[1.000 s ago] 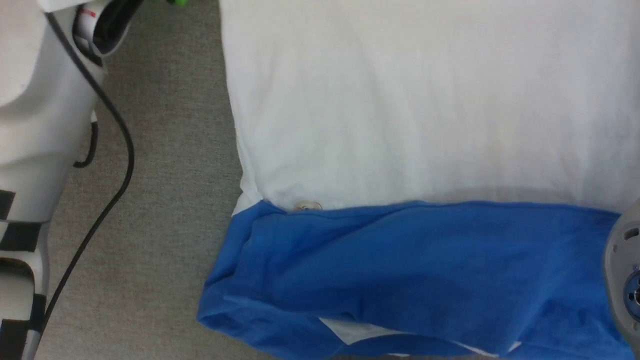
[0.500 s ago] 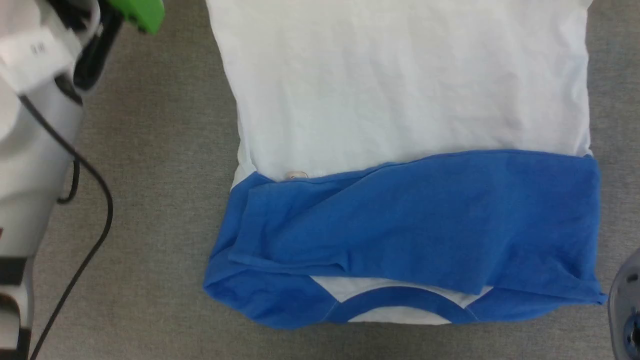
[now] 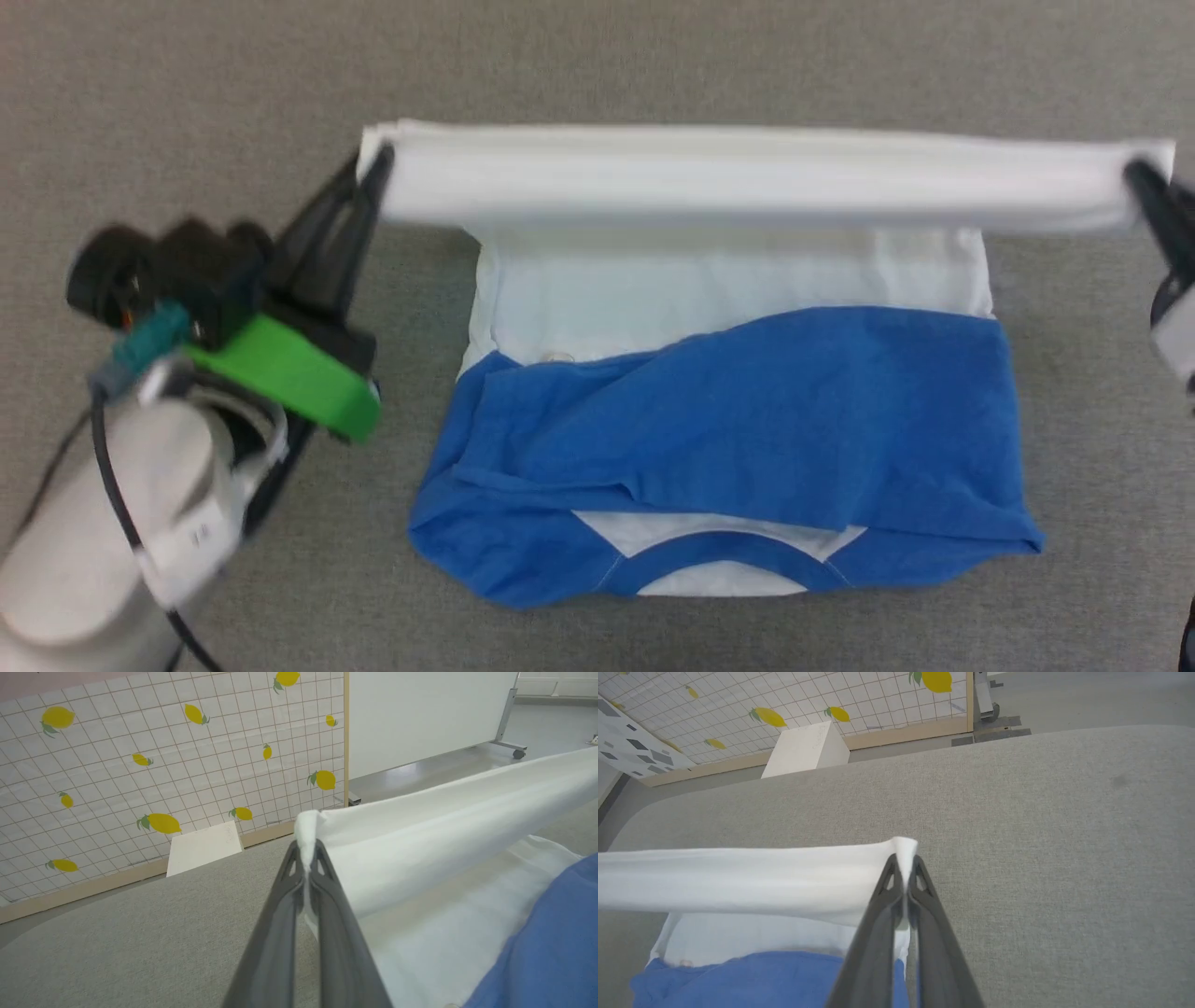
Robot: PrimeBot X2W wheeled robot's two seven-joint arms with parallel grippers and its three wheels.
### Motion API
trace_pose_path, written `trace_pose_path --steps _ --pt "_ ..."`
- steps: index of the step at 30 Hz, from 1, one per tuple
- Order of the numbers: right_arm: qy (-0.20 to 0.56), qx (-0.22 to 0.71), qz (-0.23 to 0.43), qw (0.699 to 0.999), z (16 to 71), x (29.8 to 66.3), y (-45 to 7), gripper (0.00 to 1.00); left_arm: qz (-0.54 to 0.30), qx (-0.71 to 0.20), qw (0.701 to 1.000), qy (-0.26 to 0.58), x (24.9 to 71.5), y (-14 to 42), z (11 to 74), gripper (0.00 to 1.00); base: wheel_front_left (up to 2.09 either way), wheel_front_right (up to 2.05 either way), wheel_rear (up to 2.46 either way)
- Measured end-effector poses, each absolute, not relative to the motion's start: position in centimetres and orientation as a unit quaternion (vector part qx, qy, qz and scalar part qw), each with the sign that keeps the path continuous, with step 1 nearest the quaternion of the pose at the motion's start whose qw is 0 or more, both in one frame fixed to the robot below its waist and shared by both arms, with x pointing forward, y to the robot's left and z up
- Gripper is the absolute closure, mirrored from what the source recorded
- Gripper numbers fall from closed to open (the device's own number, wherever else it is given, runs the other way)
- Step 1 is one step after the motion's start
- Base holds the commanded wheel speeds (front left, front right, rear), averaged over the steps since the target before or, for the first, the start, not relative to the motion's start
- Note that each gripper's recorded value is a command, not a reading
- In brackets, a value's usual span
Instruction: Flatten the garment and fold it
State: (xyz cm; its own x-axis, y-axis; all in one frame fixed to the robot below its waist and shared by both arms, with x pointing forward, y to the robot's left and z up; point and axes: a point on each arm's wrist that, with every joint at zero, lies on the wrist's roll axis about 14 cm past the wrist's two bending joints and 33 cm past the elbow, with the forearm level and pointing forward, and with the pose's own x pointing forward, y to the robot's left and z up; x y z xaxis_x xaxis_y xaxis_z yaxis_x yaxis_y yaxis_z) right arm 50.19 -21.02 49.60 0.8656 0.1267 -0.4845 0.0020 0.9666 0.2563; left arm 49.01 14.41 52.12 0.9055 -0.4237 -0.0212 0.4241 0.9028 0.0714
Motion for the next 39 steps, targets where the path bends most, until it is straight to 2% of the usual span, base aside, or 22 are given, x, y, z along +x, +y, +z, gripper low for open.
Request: trace_pose_path --steps 8,16,28,29,30,31,32,39 --pt "0.265 0.163 0.018 0.950 48.6 42.7 -21.7 1.00 -0.212 0.025 0.977 0.016 40.9 13.1 51.2 1.00 0.00 0.00 0.00" --pt "0.267 0.225 -0.001 0.937 46.2 37.7 -22.6 1.00 -0.182 -0.013 0.982 0.046 36.5 13.1 49.3 1.00 0.00 0.00 0.00" --pt "0.314 0.241 -0.006 0.918 41.2 32.9 -20.7 1.00 -0.225 0.023 0.965 0.134 31.1 12.2 43.2 1.00 0.00 0.00 0.00" --pt "0.317 0.240 -0.003 0.918 41.1 32.7 -20.4 1.00 -0.224 0.027 0.964 0.139 30.9 12.4 42.8 0.93 0.00 0.00 0.00" --pt "0.317 0.240 -0.001 0.918 41.0 32.6 -20.2 0.71 -0.226 0.034 0.963 0.141 30.8 12.4 42.5 0.62 0.00 0.00 0.00" --pt "0.316 0.240 0.001 0.918 41.0 32.6 -20.1 0.35 -0.228 0.042 0.962 0.142 30.6 12.5 42.3 0.28 0.00 0.00 0.00" --pt "0.316 0.239 0.003 0.918 41.0 32.5 -20.0 0.00 -0.224 0.043 0.964 0.140 30.7 12.7 42.3 0.00 0.00 0.00 0.00" --pt "0.306 0.231 0.018 0.923 42.6 31.8 -19.6 0.00 -0.139 -0.015 0.985 0.104 31.6 14.7 44.7 0.00 0.00 0.00 0.00"
